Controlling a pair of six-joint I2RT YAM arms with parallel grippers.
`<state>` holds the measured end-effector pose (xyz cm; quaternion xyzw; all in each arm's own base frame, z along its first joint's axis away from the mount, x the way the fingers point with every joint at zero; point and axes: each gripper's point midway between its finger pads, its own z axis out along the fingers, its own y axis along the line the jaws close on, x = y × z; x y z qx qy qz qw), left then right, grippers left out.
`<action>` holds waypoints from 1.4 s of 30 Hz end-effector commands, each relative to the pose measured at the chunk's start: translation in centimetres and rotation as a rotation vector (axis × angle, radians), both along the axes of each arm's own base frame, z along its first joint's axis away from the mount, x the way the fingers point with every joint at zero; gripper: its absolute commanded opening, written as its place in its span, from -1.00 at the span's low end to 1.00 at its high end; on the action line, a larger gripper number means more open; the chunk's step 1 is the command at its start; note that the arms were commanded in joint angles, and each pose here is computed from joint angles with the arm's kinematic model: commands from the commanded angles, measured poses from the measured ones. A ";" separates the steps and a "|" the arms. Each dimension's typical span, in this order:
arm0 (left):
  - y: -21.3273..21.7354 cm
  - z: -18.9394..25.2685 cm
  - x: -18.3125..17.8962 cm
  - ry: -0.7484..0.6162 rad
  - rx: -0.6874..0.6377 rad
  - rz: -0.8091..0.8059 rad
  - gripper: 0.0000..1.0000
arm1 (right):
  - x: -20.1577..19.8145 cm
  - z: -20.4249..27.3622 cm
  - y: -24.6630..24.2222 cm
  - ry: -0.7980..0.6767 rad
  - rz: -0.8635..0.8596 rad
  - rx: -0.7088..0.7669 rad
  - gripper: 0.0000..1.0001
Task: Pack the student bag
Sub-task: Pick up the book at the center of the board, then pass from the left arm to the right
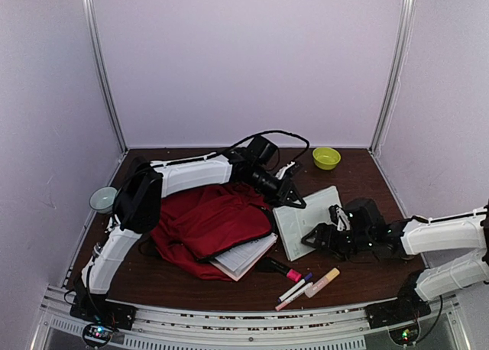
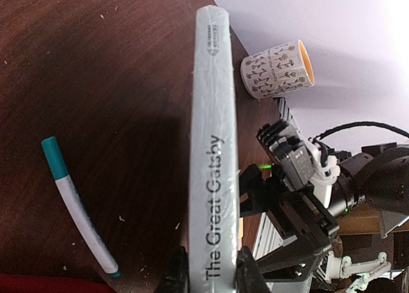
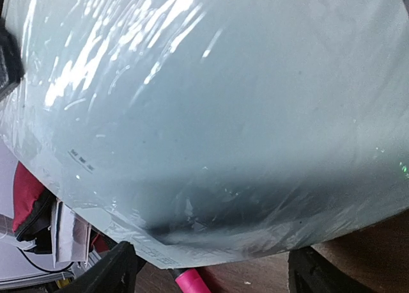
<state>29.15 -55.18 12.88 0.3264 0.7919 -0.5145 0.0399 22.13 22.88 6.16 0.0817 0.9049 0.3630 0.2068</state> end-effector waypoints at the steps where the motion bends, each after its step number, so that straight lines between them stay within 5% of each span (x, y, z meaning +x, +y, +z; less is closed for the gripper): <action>1: -1.2 3.7 -3.2 -0.048 -0.072 -0.094 -0.90 | 2.0 4.9 0.6 -0.198 0.012 0.069 0.64; 9: -0.7 5.7 -2.1 -0.149 -0.047 -0.022 -1.00 | 1.3 7.2 -0.5 -0.275 0.045 0.050 0.69; 19: 2.0 17.8 -1.1 -0.301 -0.210 0.124 -1.00 | 0.1 15.9 -2.8 -0.514 0.043 0.083 1.00; 30: 8.7 21.2 -6.6 -0.427 -0.156 -0.084 -1.00 | -1.5 21.7 -5.8 -0.706 0.133 -0.042 1.00; 36: 11.9 20.7 -10.2 -0.444 -0.157 -0.191 -1.00 | -3.6 21.7 -3.1 -0.697 0.312 0.077 1.00; 42: 13.6 20.5 -12.2 -0.466 -0.188 -0.258 -1.00 | -6.4 21.3 1.4 -0.615 0.558 0.353 1.00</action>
